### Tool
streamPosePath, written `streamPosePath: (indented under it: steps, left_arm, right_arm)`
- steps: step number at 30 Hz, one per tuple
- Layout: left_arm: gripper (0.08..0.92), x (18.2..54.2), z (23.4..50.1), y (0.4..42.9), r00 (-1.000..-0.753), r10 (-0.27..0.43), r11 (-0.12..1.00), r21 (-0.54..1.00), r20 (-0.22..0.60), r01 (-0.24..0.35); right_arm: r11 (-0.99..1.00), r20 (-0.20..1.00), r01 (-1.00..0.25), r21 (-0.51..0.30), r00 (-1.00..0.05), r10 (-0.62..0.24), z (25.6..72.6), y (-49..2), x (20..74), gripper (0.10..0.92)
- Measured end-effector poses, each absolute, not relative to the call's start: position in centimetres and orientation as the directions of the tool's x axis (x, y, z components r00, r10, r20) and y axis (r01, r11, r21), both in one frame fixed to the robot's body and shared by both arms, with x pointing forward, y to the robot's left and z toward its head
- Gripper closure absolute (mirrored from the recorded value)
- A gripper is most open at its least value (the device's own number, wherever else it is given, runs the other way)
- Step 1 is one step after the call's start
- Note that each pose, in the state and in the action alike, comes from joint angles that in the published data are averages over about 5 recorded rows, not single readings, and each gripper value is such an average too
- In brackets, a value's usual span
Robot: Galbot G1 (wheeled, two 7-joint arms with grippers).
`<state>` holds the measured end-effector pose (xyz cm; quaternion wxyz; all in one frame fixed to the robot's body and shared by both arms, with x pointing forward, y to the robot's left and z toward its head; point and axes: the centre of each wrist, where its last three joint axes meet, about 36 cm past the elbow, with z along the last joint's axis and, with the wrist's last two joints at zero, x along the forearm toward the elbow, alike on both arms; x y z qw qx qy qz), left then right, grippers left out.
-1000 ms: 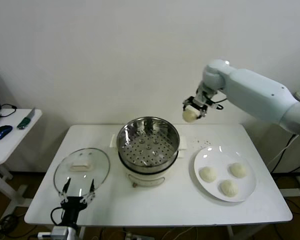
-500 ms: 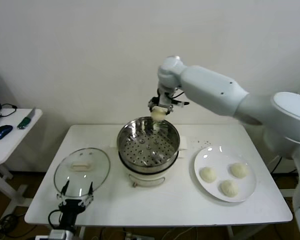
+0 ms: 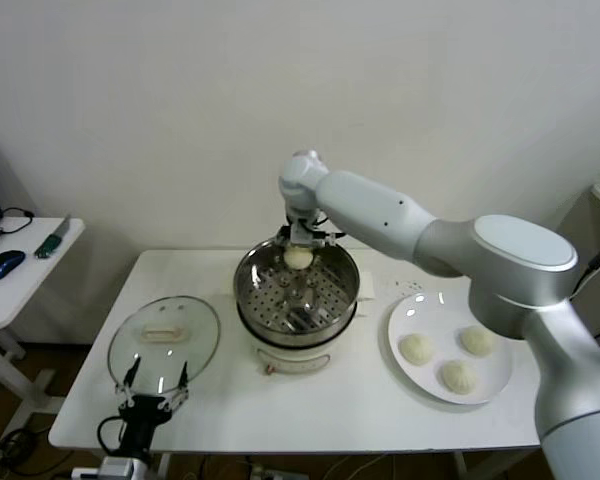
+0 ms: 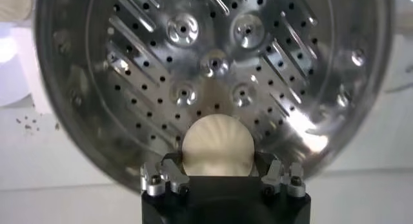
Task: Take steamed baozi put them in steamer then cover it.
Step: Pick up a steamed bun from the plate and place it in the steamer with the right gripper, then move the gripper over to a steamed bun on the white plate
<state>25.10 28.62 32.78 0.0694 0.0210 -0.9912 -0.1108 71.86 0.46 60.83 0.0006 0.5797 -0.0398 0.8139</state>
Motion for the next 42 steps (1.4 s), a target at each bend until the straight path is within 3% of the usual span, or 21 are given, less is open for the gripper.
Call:
streamPosePath:
  steps: [15, 28, 34, 42]
  left_arm:
    - [0.177, 24.9, 32.6, 28.8, -0.988, -0.063, 0.973, 0.229, 0.142, -0.029]
    - [0.177, 24.8, 32.8, 28.6, -0.988, -0.063, 0.972, 0.235, 0.141, -0.029]
    - [0.177, 24.9, 33.2, 28.5, -0.989, -0.062, 0.971, 0.237, 0.138, -0.028]
    - [0.177, 25.0, 33.5, 28.2, -0.990, -0.038, 0.969, 0.246, 0.133, -0.004]
  right_arm:
    - [-0.998, 0.950, -0.044, -0.050, -0.309, -0.034, 58.8, 1.2, 71.9, 0.200]
    - [-0.991, 0.946, -0.083, -0.100, -0.317, -0.069, 64.2, -1.2, 71.9, 0.200]
    - [-0.943, 0.935, -0.251, -0.218, -0.332, -0.127, 67.8, -5.7, 71.1, 0.200]
    - [-0.642, 0.928, -0.673, -0.366, -0.310, -0.205, 68.7, -15.2, 69.0, 0.200]
